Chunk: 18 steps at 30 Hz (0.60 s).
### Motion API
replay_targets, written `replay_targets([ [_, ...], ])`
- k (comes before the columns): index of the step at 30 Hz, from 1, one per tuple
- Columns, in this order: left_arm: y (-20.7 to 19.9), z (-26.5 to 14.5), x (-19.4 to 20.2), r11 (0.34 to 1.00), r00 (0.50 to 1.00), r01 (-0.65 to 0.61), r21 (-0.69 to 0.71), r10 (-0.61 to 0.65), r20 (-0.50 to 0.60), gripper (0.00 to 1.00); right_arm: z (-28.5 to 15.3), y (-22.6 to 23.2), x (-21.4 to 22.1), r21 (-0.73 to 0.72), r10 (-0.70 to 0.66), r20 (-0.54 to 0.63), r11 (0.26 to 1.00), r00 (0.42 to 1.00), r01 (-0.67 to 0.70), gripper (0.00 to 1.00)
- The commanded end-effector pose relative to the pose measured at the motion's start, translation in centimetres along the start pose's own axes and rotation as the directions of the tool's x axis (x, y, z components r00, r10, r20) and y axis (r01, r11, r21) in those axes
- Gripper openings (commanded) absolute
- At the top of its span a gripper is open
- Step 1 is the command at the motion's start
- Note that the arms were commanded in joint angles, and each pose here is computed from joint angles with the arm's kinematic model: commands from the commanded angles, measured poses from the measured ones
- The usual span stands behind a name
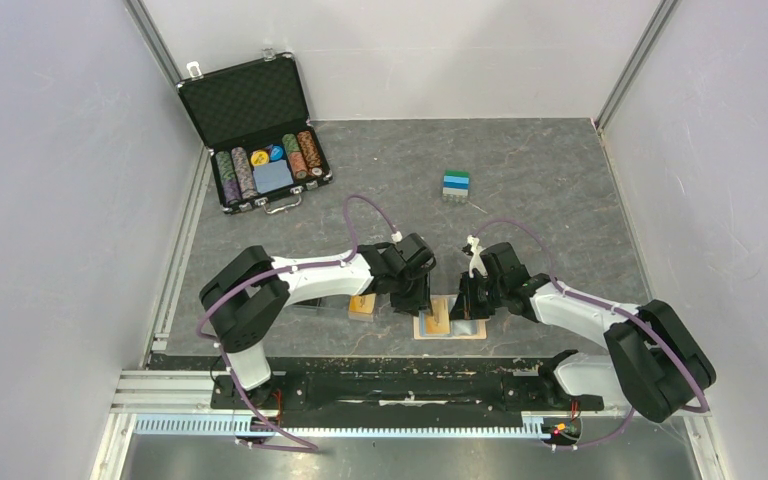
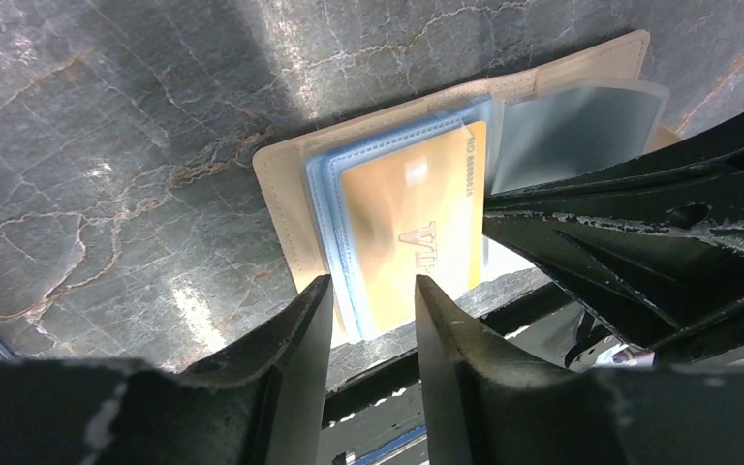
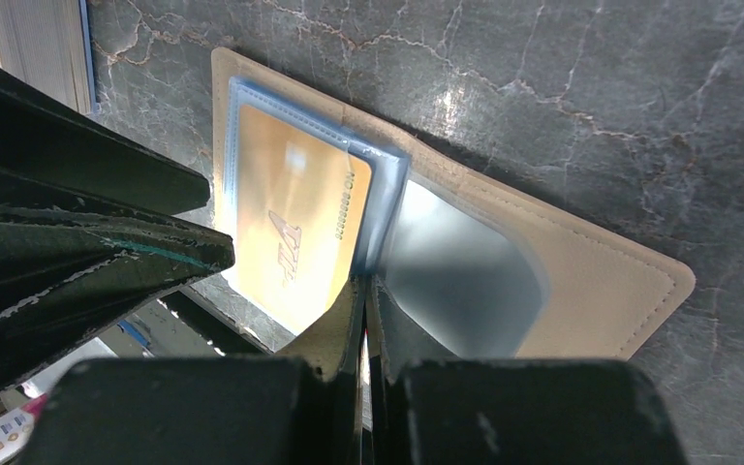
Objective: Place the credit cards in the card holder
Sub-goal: Insert the credit card into the card holder.
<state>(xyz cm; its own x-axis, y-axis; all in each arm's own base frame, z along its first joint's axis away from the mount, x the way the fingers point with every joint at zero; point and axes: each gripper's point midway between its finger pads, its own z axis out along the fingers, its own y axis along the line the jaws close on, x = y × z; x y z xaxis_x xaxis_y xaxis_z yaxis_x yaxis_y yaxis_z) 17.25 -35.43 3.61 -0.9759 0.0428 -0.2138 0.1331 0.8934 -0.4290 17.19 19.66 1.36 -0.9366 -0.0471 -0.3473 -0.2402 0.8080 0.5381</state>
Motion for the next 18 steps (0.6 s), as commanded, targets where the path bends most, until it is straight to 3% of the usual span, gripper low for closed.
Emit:
replay_targets([
  [1, -1.3, -0.9, -1.0, 0.999, 0.999, -0.033, 0.03, 0.032, 0.042, 0.42, 0.4, -0.8, 0.8, 0.023, -0.007, -0.019, 1.0, 1.0, 0.007, 0.0],
  [12, -1.3, 0.9, -0.5, 0.999, 0.999, -0.032, 0.031, 0.032, 0.002, 0.41, 0.4, -0.8, 0.9, 0.023, -0.01, -0.027, 1.0, 1.0, 0.01, 0.0],
  [18, -1.3, 1.2, -0.4, 0.999, 0.999, -0.032, 0.037, 0.032, -0.003, 0.34, 0.5, -0.8, 0.9, 0.022, -0.011, -0.028, 1.0, 1.0, 0.011, 0.0],
])
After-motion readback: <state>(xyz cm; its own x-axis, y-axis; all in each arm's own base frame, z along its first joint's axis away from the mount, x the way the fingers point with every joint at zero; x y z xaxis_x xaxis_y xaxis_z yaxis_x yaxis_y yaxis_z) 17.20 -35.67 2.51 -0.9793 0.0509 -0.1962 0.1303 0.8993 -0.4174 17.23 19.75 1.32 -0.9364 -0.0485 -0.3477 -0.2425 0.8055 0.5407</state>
